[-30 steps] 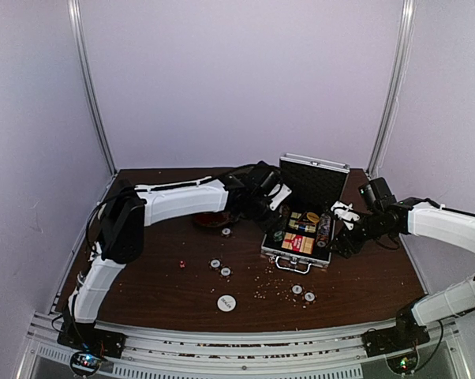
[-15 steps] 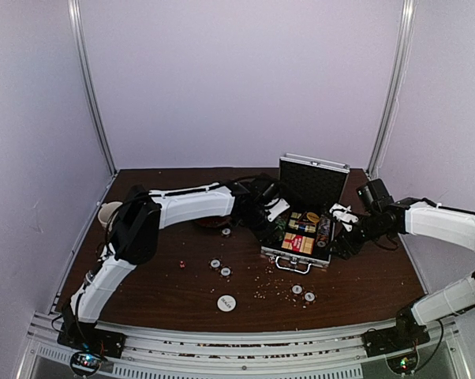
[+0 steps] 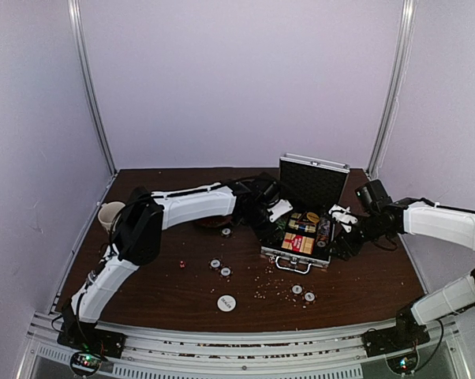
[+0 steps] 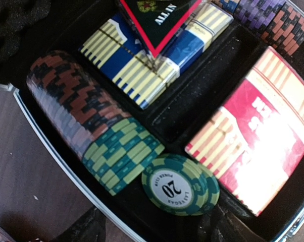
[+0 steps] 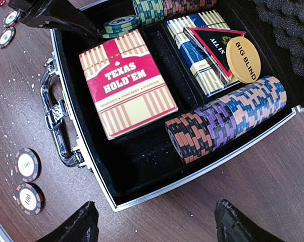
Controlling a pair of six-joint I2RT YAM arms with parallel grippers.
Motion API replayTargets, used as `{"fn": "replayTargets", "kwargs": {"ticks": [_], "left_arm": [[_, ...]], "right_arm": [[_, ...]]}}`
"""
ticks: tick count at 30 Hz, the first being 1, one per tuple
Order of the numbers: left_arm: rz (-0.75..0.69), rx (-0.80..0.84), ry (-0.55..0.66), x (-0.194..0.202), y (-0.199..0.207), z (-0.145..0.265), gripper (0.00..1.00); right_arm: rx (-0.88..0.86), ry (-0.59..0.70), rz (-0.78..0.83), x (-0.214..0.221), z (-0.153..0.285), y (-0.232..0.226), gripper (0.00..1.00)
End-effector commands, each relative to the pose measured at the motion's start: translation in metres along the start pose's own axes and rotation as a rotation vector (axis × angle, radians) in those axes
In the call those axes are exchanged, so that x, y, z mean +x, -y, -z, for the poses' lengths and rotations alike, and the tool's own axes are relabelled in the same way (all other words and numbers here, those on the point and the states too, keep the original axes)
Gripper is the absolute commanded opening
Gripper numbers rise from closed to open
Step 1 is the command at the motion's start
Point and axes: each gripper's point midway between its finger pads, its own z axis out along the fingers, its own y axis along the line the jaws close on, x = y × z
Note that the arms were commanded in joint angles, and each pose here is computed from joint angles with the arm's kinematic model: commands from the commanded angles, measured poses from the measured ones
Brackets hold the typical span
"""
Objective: Pack up texas hold em set
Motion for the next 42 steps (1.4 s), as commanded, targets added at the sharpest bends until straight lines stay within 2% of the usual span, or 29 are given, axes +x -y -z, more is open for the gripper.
{"fn": "replayTargets", "kwargs": {"ticks": [1,8,17,42], "left_arm": [[-0.096,-0.089,-0.032,0.005,-0.013,-0.017,0.71],[-0.095,-0.148,0.01,-0.008,-0.024,-0.013,0.71],[-0.088,-0.274,0.093,-0.032,-0.045,0.023,0.7],[-0.067,-0.323,0.178,-0.049,-0.052,0.05,0.67]], "right_arm": [[0.001,-0.016,-0.005,0.004,-0.003,0.002,0.8],[0.007,-0.017,-0.006,0.004,-0.002,0.003,0.8],[0.008,-0.023,-0.007,0.006,-0.004,0.004,0.8],[0.007,-0.041,-0.01,0.009,-0.008,0.004,0.8]]}}
